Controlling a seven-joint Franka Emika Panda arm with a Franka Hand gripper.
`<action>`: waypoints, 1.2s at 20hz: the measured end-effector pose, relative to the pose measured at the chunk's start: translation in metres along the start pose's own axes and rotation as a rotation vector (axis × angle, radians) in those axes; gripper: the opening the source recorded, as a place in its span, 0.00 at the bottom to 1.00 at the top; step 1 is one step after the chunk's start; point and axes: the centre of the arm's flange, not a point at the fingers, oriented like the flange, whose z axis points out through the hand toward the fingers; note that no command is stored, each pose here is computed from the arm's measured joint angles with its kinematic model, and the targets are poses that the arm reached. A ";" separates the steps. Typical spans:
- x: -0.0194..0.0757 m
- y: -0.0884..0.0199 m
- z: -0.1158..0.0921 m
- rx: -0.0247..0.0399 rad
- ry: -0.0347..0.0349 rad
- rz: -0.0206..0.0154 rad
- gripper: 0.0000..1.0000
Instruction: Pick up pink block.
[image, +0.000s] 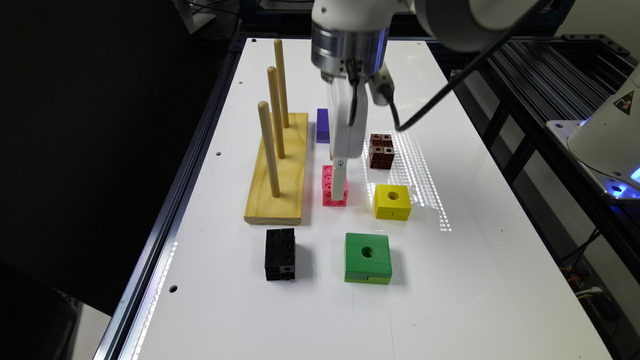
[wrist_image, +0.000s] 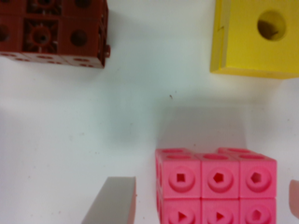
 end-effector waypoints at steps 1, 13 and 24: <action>0.0011 -0.001 0.002 0.0014 -0.0001 0.0004 1.00; 0.0033 -0.004 0.005 0.0019 -0.0021 0.0011 1.00; 0.0032 -0.002 0.023 0.0027 -0.0051 0.0021 0.00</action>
